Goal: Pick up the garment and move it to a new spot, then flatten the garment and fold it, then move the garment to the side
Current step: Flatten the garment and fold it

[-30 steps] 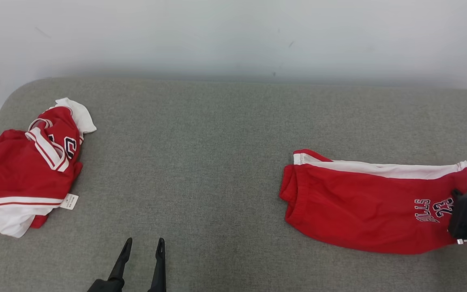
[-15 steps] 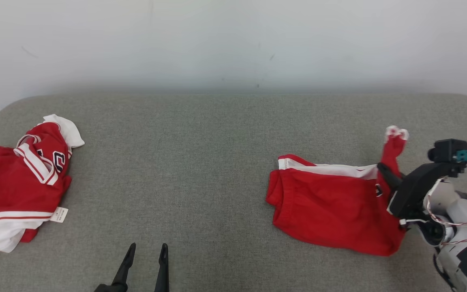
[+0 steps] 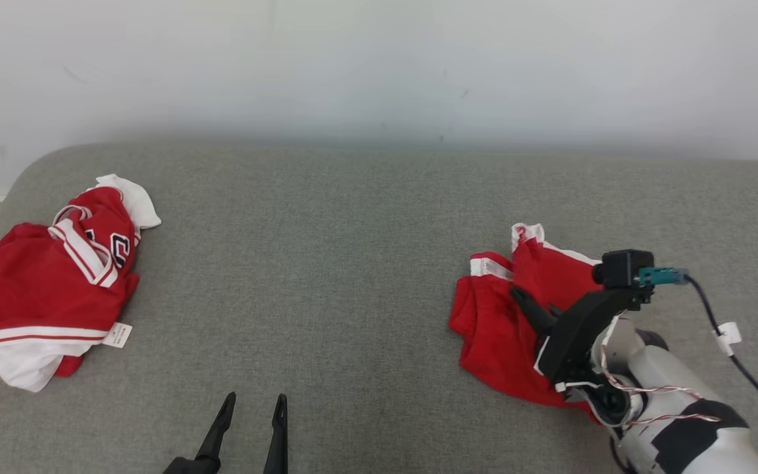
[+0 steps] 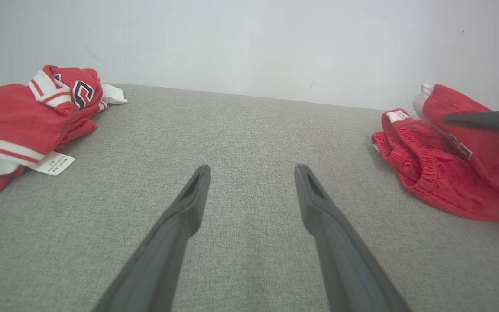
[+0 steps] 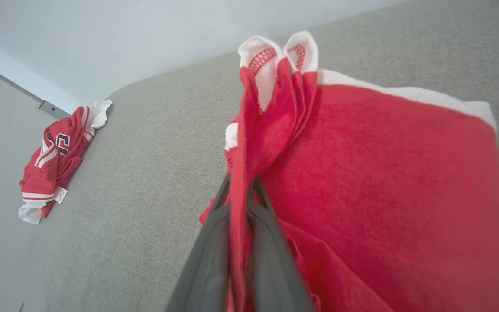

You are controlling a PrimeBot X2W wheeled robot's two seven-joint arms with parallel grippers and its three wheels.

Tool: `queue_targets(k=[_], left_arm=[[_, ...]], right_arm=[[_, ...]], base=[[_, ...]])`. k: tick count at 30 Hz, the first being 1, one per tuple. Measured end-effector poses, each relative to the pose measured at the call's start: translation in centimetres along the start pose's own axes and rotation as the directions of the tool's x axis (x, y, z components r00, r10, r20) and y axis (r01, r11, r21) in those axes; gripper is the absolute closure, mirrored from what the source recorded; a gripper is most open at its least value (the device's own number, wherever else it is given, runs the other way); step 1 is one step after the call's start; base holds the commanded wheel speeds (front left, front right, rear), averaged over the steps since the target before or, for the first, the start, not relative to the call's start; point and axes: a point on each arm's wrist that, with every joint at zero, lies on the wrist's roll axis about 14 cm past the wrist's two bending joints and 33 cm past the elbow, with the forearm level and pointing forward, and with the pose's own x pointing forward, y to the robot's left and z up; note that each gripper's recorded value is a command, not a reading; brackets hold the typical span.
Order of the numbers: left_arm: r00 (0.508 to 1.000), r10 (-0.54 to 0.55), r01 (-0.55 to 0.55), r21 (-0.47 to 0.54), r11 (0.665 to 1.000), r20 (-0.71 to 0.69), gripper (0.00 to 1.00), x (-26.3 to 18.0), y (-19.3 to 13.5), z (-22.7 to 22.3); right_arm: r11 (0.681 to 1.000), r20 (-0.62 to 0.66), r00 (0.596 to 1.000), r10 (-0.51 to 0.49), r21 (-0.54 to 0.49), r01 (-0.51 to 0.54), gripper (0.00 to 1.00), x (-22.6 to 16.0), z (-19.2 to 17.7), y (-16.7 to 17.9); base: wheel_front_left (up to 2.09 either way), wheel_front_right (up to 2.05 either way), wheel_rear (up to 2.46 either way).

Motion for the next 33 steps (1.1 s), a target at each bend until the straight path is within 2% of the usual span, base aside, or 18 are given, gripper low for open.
queue_targets(k=[8, 11, 12, 13, 14, 17, 22, 27, 33], left_arm=[[1.0, 0.007, -0.007, -0.004, 1.0, -0.004, 0.0, 0.2, 0.2, -0.1], [1.0, 0.005, -0.005, -0.005, 1.0, 0.0, 0.0, 0.3, 0.1, 0.0], [1.0, 0.005, -0.005, -0.005, 1.0, -0.002, 0.0, 0.3, 0.1, 0.0], [1.0, 0.007, -0.007, -0.005, 1.0, -0.003, 0.0, 0.3, 0.2, 0.0], [1.0, 0.007, -0.007, -0.005, 1.0, -0.002, 0.0, 0.3, 0.2, 0.0], [1.0, 0.01, -0.01, -0.004, 1.0, 0.002, 0.0, 0.3, 0.2, 0.1], [1.0, 0.011, -0.011, -0.002, 1.0, 0.007, 0.0, 0.4, 0.3, 0.3], [1.0, 0.018, -0.018, 0.003, 1.0, 0.014, 0.0, 0.4, 0.5, 0.5], [0.999, 0.011, -0.012, 0.021, 1.0, 0.04, 0.0, 0.7, 0.4, 1.3]], right_arm=[[0.999, -0.013, 1.0, 0.007, 0.035, -0.007, 1.0, 1.9, -2.1, 1.6], [1.0, -0.015, 1.0, -0.012, -0.002, 0.012, 1.0, 2.3, -2.5, 1.3], [1.0, -0.013, 1.0, -0.015, -0.011, 0.015, 0.56, 2.4, -2.5, 1.3], [1.0, -0.011, 1.0, -0.016, -0.013, 0.016, 0.24, 2.5, -2.6, 1.4], [1.0, -0.009, 1.0, -0.015, -0.012, 0.015, 0.0, 2.5, -2.7, 1.5], [1.0, 0.032, 0.999, -0.013, -0.012, 0.013, 0.0, 2.4, -2.0, 1.6], [0.999, 0.172, 0.985, -0.018, -0.03, 0.024, 0.0, 1.4, 1.3, 0.7], [0.994, 0.342, 0.939, -0.038, -0.087, 0.072, 0.0, -1.1, 5.0, -1.3], [0.98, 0.471, 0.879, -0.08, -0.124, 0.155, 0.0, -4.6, 7.1, -4.0]], base=[[0.0, 0.0, 0.0], [0.0, 0.0, 0.0], [0.0, 0.0, 0.0], [0.0, 0.0, 0.0], [0.0, 0.0, 0.0], [0.0, 0.0, 0.0], [0.0, 0.0, 0.0], [0.0, 0.0, 0.0], [0.0, 0.0, 0.0]])
